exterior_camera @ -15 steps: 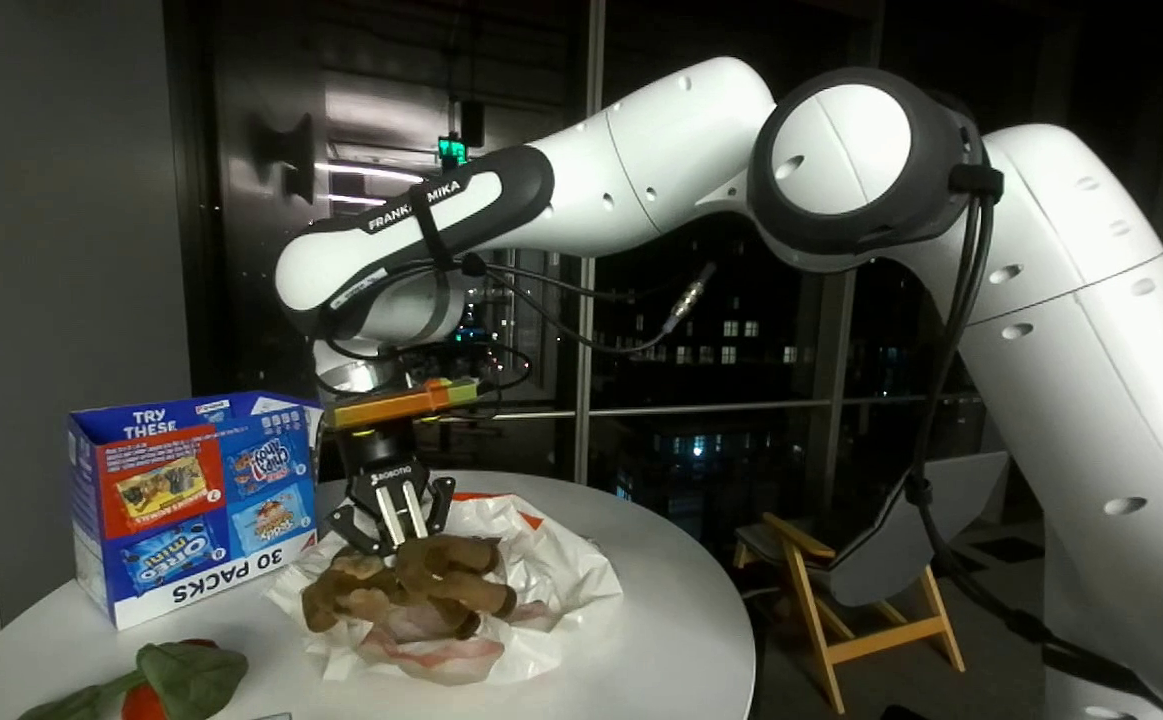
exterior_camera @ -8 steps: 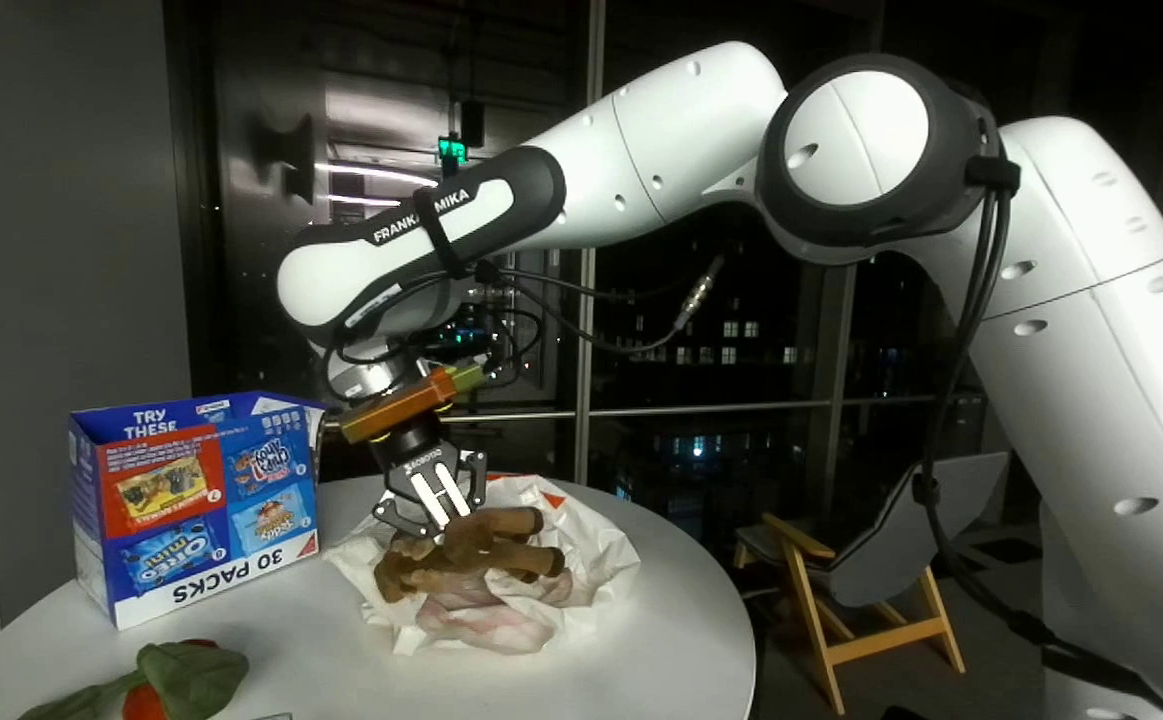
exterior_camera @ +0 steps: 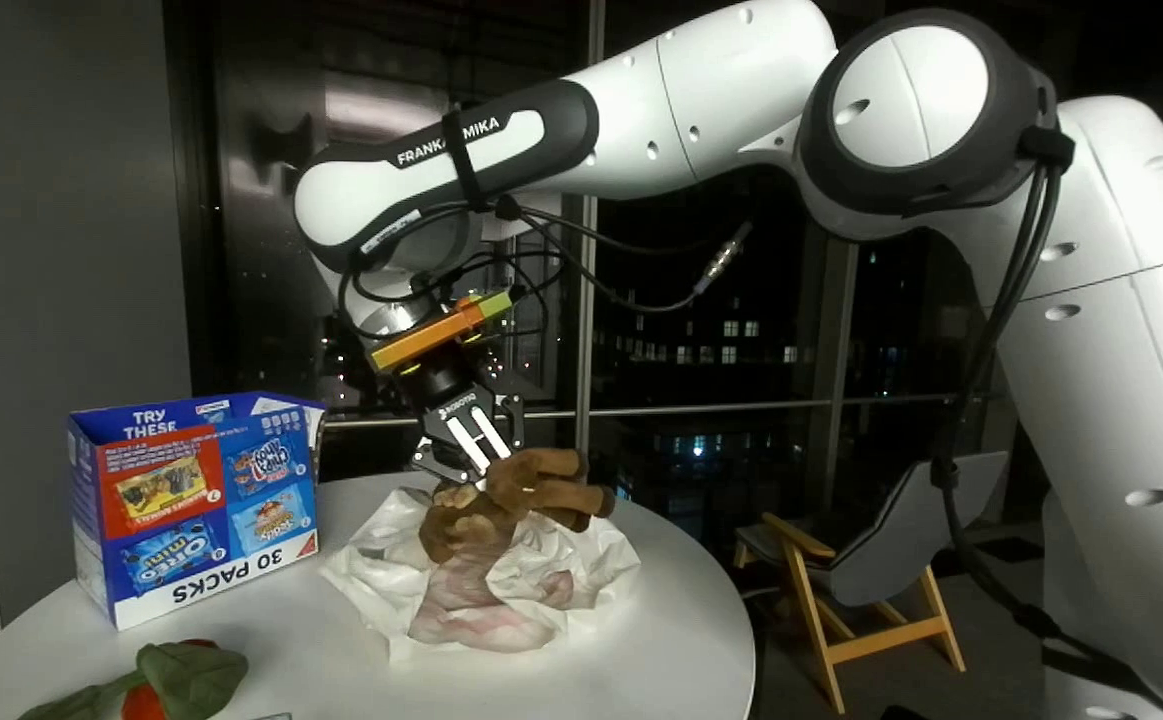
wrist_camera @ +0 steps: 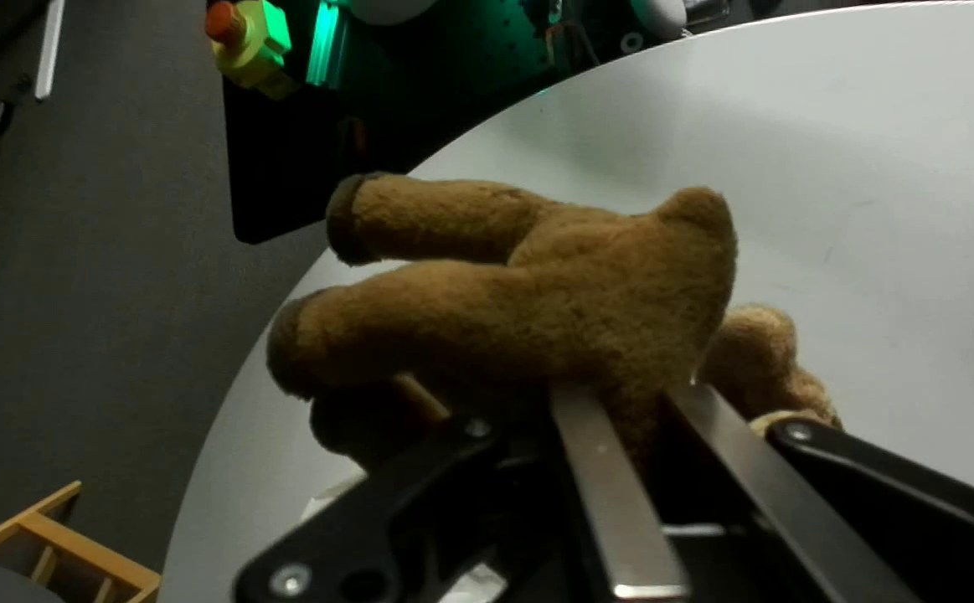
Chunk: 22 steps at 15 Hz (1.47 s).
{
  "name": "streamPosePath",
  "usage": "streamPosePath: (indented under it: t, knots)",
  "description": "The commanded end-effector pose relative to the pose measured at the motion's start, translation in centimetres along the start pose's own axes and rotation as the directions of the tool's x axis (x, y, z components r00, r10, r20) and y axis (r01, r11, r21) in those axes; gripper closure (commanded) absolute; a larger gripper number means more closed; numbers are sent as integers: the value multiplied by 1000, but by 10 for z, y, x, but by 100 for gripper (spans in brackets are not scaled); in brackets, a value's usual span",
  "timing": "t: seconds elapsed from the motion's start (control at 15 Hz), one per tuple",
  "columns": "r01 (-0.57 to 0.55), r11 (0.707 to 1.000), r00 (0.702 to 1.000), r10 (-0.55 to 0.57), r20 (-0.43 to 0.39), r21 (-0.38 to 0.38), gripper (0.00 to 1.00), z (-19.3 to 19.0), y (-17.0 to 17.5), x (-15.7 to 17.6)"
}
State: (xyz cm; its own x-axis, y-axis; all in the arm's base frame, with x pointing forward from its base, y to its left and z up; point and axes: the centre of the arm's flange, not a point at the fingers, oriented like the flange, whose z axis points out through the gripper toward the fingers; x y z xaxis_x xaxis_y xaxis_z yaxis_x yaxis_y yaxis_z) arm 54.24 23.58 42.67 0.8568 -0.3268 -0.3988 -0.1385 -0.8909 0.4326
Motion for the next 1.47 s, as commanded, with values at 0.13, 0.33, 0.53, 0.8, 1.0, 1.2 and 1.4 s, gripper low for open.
streamPosePath:
  t: [0.13, 0.33, 0.53, 0.8, 1.0, 1.2, 1.4]
  knots:
    - [-157, 985, 981, 163, 105, -71, 93, 11, -10, 32]
    - [-239, 966, 965, 247, 85, -95, 92, 17, -22, 50]
    - [-394, 915, 917, 398, 27, -91, 91, 19, -29, 69]
    - [-567, 819, 823, 568, -24, -89, 92, 20, -27, 92]
    - [-674, 731, 738, 674, -46, -106, 93, 24, -26, 104]
    - [-683, 721, 726, 687, -2, -115, 93, 21, -41, 103]
    - [-661, 748, 749, 662, 6, -59, 93, 13, -59, 99]
